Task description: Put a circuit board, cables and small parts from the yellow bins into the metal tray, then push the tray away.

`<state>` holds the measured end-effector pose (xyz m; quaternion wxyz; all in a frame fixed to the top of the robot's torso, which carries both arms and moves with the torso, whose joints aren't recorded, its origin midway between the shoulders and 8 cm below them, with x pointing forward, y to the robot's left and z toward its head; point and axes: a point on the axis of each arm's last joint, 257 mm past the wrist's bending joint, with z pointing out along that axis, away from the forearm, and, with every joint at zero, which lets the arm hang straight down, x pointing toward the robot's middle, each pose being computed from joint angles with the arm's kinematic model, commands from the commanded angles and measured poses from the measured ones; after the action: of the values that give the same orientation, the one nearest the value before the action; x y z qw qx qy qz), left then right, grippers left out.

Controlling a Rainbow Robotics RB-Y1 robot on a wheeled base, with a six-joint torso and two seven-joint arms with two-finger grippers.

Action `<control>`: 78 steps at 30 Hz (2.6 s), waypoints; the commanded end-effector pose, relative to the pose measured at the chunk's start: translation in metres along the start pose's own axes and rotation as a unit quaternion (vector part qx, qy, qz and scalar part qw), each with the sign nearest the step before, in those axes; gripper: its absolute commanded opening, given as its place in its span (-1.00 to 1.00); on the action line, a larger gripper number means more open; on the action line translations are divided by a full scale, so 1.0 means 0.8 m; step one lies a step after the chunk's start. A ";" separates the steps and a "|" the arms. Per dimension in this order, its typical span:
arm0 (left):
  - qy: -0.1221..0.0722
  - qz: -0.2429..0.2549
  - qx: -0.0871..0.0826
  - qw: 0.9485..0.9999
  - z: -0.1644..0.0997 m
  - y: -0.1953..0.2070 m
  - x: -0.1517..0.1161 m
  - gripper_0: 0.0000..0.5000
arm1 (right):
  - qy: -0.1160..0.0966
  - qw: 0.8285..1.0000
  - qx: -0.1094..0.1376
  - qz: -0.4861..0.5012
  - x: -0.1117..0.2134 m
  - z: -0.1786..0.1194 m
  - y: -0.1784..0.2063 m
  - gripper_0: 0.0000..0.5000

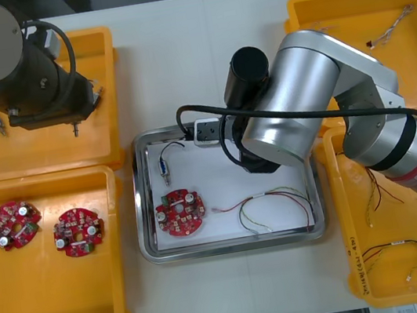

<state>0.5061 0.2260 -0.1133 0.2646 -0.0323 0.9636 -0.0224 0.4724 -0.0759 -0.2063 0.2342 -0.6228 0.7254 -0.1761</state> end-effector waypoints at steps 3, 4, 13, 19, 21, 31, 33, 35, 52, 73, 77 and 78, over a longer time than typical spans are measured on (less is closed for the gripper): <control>-0.012 -0.052 0.018 0.998 -0.012 -0.008 -0.003 -1.00 | -0.003 1.000 0.002 -0.027 -0.015 0.009 -0.010 -1.00; -0.012 -0.053 0.017 0.998 -0.012 -0.008 -0.004 -1.00 | -0.003 1.000 0.002 -0.028 -0.015 0.010 -0.010 -1.00; -0.011 -0.056 0.018 0.998 -0.012 -0.009 -0.003 -1.00 | -0.004 1.000 -0.011 -0.024 -0.017 0.026 -0.006 -1.00; -0.010 -0.056 0.019 0.998 -0.012 -0.010 -0.003 -1.00 | -0.012 1.000 -0.017 -0.018 -0.021 0.033 -0.004 -1.00; -0.010 -0.055 0.020 0.998 -0.012 -0.010 -0.003 -1.00 | -0.014 1.000 -0.021 -0.019 -0.022 0.033 -0.002 -1.00; -0.010 -0.056 0.020 0.998 -0.012 -0.010 -0.003 -1.00 | -0.015 0.999 -0.034 -0.014 -0.022 0.038 0.005 -0.79; -0.010 -0.057 0.020 0.998 -0.012 -0.010 -0.003 -1.00 | -0.017 0.999 -0.030 -0.013 -0.023 0.038 0.002 0.08; -0.010 -0.056 0.020 0.998 -0.012 -0.010 -0.002 -1.00 | -0.018 0.999 -0.026 -0.013 -0.024 0.038 0.000 0.79; -0.010 -0.057 0.020 0.998 -0.012 -0.010 -0.003 -1.00 | -0.023 1.000 -0.010 0.005 -0.022 -0.013 -0.024 1.00; -0.010 -0.060 0.023 0.998 -0.013 -0.013 -0.002 -1.00 | -0.090 0.989 0.051 0.104 0.010 -0.157 -0.102 1.00; -0.012 -0.061 0.025 0.998 -0.014 -0.016 -0.002 -1.00 | -0.102 0.983 0.040 0.150 0.039 -0.171 -0.117 1.00; -0.011 -0.062 0.026 0.998 -0.014 -0.018 -0.001 -1.00 | -0.106 0.979 0.033 0.174 0.049 -0.174 -0.119 1.00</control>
<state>0.5050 0.2227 -0.1126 0.2640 -0.0424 0.9631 -0.0305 0.4639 -0.1098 -0.0777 0.3232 -0.5459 0.7667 -0.0981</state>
